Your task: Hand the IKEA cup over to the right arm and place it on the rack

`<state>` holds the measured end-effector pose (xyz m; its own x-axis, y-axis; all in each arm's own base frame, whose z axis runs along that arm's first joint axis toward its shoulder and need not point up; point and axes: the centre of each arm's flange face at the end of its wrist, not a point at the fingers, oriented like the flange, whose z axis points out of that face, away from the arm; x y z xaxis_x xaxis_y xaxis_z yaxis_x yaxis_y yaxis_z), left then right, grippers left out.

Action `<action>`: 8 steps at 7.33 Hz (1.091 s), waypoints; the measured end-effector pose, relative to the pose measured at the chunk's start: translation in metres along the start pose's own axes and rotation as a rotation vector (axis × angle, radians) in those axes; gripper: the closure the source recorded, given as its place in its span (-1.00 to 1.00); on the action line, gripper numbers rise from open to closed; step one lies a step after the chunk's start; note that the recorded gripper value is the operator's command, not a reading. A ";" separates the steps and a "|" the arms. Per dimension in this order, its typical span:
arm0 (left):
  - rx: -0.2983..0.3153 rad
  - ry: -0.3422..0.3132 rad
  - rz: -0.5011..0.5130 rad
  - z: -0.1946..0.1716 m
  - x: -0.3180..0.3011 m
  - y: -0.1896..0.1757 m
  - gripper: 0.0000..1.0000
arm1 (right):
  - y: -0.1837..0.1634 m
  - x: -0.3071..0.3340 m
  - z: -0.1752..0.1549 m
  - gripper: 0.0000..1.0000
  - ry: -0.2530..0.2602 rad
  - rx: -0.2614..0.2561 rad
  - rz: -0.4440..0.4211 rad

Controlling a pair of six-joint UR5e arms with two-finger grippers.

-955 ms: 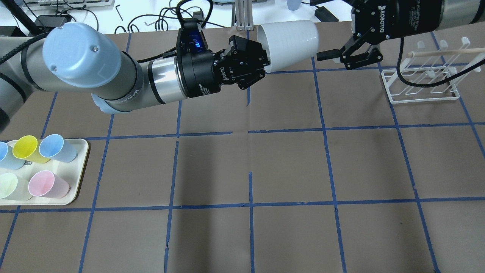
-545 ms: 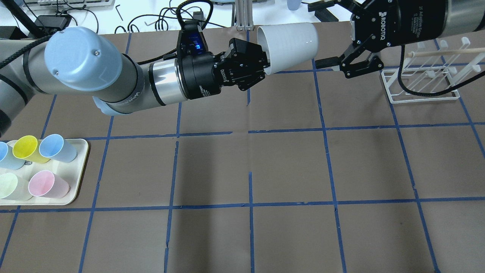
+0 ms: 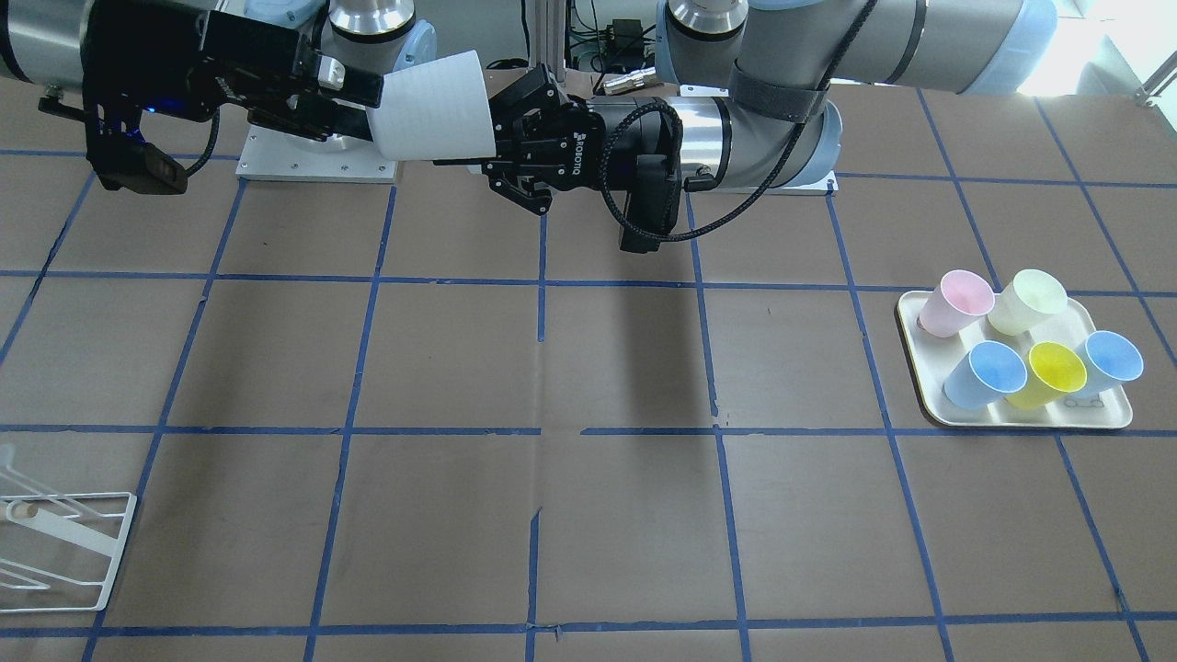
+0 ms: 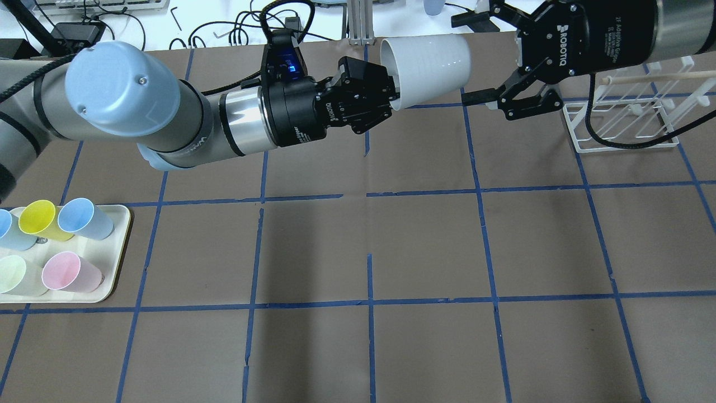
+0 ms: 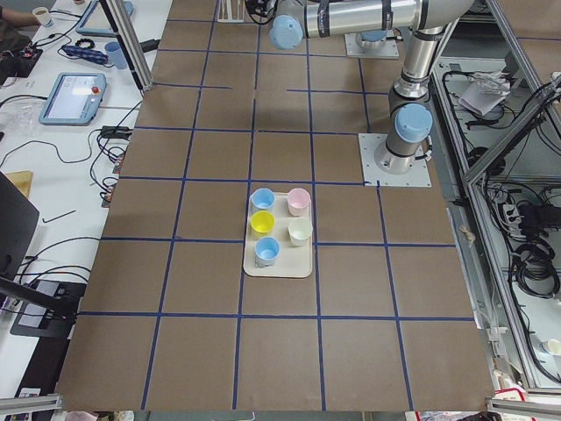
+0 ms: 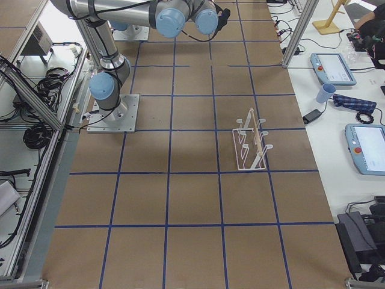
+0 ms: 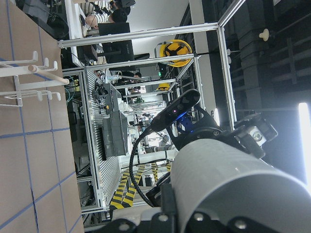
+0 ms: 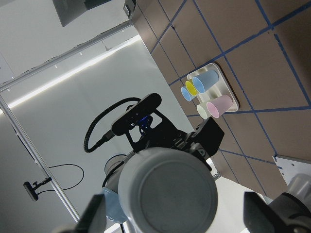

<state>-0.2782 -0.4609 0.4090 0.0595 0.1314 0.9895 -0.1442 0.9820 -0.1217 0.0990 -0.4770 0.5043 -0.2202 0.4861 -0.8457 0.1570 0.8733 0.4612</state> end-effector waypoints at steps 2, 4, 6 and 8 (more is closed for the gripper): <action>0.000 0.000 0.001 0.000 0.001 0.001 0.61 | 0.004 -0.002 0.008 -0.72 0.004 -0.013 -0.010; -0.001 0.000 0.001 0.000 0.001 0.001 0.58 | 0.005 -0.004 0.014 -0.41 0.012 -0.023 -0.020; -0.001 0.000 0.001 0.000 0.000 0.001 0.57 | 0.005 -0.005 0.014 -0.19 0.016 -0.023 -0.025; -0.001 0.001 0.000 0.000 0.000 0.001 0.53 | 0.005 -0.006 0.014 -0.03 0.017 -0.022 -0.029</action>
<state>-0.2786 -0.4601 0.4093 0.0600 0.1316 0.9895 -0.1431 0.9822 -0.1219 0.1146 -0.4761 0.5078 -0.2408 0.4608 -0.8542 0.1288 0.8875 0.4425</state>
